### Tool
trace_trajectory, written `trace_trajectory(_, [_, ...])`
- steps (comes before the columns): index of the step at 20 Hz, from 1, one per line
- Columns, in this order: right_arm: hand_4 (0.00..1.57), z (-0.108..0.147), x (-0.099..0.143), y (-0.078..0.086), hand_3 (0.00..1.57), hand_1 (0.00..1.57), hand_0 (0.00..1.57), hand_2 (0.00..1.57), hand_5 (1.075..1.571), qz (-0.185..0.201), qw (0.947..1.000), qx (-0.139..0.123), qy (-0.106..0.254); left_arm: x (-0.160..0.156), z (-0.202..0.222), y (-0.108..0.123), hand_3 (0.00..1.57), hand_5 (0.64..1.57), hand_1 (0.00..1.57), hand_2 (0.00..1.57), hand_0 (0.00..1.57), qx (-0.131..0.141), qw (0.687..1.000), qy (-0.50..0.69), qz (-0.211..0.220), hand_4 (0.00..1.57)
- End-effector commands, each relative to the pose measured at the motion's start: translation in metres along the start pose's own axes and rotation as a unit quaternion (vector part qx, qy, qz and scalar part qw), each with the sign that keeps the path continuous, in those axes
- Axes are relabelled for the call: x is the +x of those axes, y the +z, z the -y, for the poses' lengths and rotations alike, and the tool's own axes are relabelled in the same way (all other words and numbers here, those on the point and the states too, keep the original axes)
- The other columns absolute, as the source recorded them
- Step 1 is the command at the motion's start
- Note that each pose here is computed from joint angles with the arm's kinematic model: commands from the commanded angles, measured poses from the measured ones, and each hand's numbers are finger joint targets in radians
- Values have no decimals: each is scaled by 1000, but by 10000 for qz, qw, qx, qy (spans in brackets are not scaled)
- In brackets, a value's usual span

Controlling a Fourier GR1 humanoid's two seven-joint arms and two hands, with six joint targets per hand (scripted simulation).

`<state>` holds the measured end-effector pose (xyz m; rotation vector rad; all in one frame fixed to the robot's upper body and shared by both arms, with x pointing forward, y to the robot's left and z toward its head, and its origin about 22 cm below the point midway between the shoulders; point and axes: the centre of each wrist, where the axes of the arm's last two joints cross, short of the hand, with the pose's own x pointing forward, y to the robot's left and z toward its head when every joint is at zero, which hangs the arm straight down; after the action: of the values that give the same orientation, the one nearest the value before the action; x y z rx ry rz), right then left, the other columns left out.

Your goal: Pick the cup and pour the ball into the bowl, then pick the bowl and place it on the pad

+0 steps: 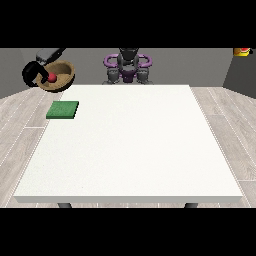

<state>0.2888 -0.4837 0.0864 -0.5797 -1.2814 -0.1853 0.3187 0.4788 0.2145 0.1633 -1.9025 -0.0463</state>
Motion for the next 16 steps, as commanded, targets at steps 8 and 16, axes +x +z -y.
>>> trace_trajectory(8, [1044, -55, -20, -15, 454, 1571, 1571, 1571, 1570, -79, 9979, 131, -630, -12, -5, 11, 0, 1556, 0, 0, 0, -27, 9997, 25, 255, 1205])
trace_trajectory(16, [710, -8, -11, -26, 875, 1571, 1571, 1571, 1571, -370, 9927, -106, -1142, 9, -24, 11, 0, 1561, 0, 0, 0, 99, 9996, -68, 259, 1192])
